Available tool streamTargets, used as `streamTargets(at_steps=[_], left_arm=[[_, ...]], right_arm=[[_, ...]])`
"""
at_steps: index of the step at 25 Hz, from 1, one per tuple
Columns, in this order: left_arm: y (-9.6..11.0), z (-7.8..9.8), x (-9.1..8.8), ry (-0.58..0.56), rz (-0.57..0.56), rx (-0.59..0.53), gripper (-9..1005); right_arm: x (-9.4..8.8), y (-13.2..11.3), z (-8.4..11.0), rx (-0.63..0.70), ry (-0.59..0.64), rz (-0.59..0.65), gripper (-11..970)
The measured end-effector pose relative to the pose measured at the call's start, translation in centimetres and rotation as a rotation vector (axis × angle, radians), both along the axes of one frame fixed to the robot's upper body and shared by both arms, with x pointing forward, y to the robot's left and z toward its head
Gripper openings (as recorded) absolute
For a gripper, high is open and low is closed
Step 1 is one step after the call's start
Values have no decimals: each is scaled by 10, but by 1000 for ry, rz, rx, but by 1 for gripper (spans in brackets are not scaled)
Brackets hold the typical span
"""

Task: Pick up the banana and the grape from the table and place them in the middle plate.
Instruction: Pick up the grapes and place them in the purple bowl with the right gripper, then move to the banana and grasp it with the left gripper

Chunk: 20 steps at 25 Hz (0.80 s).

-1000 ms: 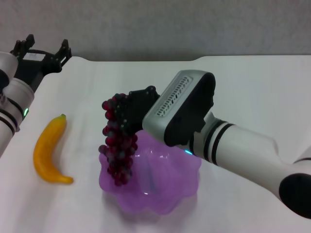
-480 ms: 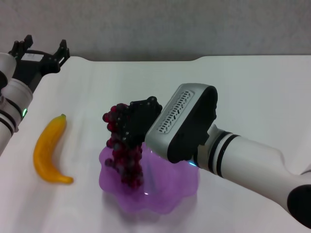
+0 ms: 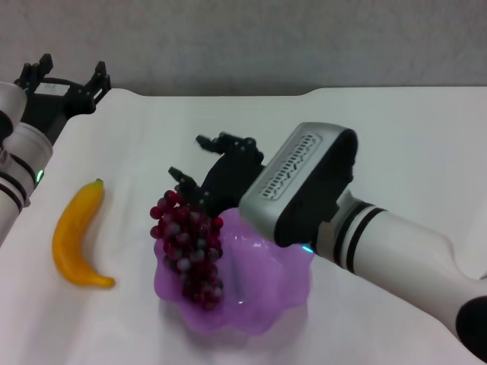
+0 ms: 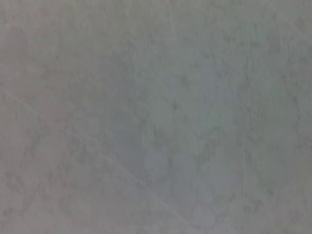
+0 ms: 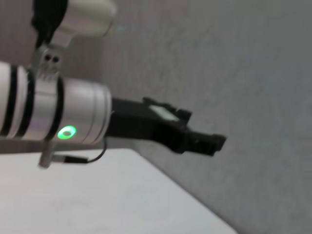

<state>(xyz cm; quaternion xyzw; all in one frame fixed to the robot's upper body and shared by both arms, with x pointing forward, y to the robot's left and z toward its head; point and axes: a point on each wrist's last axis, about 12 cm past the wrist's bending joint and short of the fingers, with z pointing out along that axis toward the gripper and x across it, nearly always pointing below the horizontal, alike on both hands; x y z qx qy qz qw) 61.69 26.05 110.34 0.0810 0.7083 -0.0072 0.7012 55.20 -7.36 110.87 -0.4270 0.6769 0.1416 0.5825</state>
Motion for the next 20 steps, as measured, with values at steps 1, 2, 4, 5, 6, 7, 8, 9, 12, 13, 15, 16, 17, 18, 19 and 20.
streamTargets(at_steps=[1, 2, 4, 5, 6, 7, 8, 9, 12, 13, 15, 16, 17, 18, 19, 20], left_arm=[[0, 0, 0, 0, 0, 0, 877], [0, 0, 0, 0, 0, 0, 877], [0, 0, 0, 0, -1, 0, 877], [0, 0, 0, 0, -1, 0, 877], [0, 0, 0, 0, -1, 0, 877], [0, 0, 0, 0, -1, 0, 877], [0, 0, 0, -1, -1, 0, 877], [0, 0, 0, -1, -1, 0, 876], [-1, 1, 1, -3, -3, -2, 876], [-2, 1, 1, -4, -5, -2, 876], [-2, 1, 1, -4, -6, -2, 876], [-2, 1, 1, -5, -6, -2, 876], [-2, 1, 1, -5, -7, -2, 876], [-2, 1, 1, -5, -7, -2, 876], [-2, 1, 1, -4, -7, -2, 876], [-2, 1, 1, -4, -6, -2, 876]], right_arm=[[0, -1, 1, 10, -10, -8, 476], [0, -3, 2, 19, -21, -17, 527], [1, -7, 4, 46, -52, -45, 607], [2, -10, 6, 59, -72, -61, 647], [2, -13, 7, 68, -95, -76, 688], [2, -15, 8, 69, -124, -89, 728], [2, -17, 8, 66, -141, -96, 768], [4, -20, 8, 60, -155, -105, 793], [11, -27, 7, 67, -143, -144, 866], [13, -29, 7, 76, -134, -157, 891], [16, -34, 9, 102, -140, -190, 890], [17, -38, 11, 126, -157, -216, 890], [18, -42, 13, 147, -178, -242, 890], [18, -47, 14, 171, -203, -272, 889], [19, -53, 15, 190, -227, -302, 889], [20, -58, 16, 207, -246, -331, 889]])
